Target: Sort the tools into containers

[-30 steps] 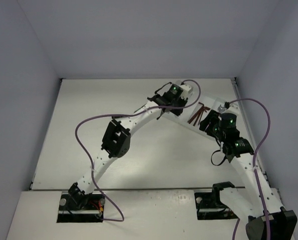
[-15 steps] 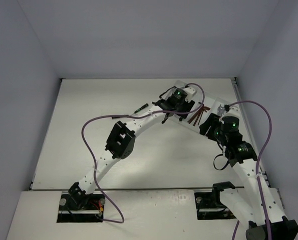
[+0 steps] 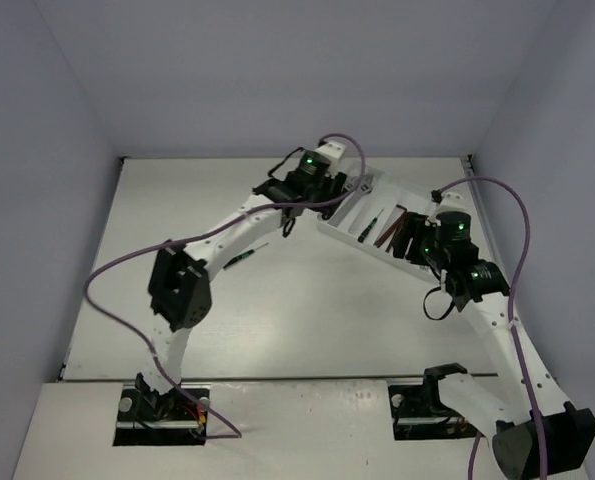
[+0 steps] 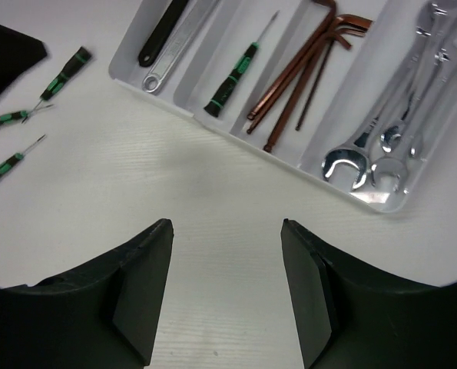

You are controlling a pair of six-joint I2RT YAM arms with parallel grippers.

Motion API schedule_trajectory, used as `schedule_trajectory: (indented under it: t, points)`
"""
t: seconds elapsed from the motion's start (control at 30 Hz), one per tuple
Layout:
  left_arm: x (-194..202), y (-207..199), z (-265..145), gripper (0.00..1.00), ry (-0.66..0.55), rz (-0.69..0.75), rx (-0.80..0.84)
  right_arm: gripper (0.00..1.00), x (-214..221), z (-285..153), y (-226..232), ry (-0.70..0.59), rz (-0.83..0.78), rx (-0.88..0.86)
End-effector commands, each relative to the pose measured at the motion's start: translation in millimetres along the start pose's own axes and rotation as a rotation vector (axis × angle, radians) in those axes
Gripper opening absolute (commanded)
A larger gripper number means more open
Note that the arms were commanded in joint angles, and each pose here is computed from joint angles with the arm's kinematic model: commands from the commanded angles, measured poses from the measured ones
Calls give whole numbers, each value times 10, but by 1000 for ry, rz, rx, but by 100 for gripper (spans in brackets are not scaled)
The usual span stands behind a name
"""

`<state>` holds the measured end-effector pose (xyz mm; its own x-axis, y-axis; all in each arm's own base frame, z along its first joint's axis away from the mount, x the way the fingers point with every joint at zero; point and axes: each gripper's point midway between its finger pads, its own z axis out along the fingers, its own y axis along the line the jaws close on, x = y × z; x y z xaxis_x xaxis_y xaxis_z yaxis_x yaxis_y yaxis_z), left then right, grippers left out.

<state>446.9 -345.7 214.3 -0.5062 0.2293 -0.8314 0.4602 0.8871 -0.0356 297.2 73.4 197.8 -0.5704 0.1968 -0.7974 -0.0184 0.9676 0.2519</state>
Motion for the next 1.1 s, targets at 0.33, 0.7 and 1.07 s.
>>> schedule_trajectory:
  t: [0.33,0.7,1.07]
  points:
    - [982,1841,-1674,57,125,-184,-395,58,128,795,1523,63,13,5]
    - [1369,2085,-2662,58,111,-335,-543,56,851,1542,2664,174,215,10]
    - [1435,1820,-2981,59,39,-383,-443,56,1233,2147,2937,210,280,93]
